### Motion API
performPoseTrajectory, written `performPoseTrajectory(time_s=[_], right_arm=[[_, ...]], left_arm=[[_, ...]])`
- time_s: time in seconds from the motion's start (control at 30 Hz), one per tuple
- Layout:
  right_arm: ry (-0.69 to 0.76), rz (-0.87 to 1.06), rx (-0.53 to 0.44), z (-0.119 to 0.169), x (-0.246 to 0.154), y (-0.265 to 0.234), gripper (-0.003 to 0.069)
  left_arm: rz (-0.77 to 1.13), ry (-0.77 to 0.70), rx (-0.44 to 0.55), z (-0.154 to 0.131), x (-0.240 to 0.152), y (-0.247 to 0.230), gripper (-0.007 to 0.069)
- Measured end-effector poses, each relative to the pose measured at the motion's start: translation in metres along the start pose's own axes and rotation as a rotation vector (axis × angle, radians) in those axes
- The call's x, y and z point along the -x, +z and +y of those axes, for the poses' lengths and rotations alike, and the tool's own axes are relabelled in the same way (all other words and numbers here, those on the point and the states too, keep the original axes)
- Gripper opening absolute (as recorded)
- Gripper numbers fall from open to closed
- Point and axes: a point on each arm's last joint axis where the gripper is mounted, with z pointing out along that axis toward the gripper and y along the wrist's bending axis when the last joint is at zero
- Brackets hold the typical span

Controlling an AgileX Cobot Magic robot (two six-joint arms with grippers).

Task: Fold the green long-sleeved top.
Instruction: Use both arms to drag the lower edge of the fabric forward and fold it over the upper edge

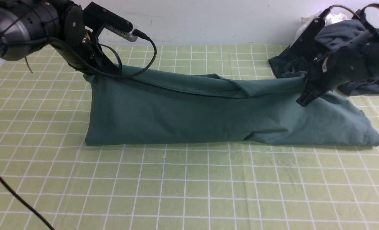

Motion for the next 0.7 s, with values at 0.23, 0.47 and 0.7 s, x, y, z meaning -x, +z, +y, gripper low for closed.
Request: performPoseTrajectory(time_s=[0.23,0.47,0.7], right_arm=[[0.056,0.06,-0.01,0.0,0.014,0.067,0.0032],[0.152,0.08,-0.032,-0.002,0.015,0.078,0.0223],[0.333,0.075,-0.059,-0.019,0.044,0.037,0.0281]], left_arm=[[-0.034,-0.047,0.017,-0.002,0.018,0.1,0.0024],[-0.04,-0.082,0.035,0.004,0.016,0.14,0.0279],[-0.054,-0.158,0.03,0.028,0.049,0.076,0.0477]])
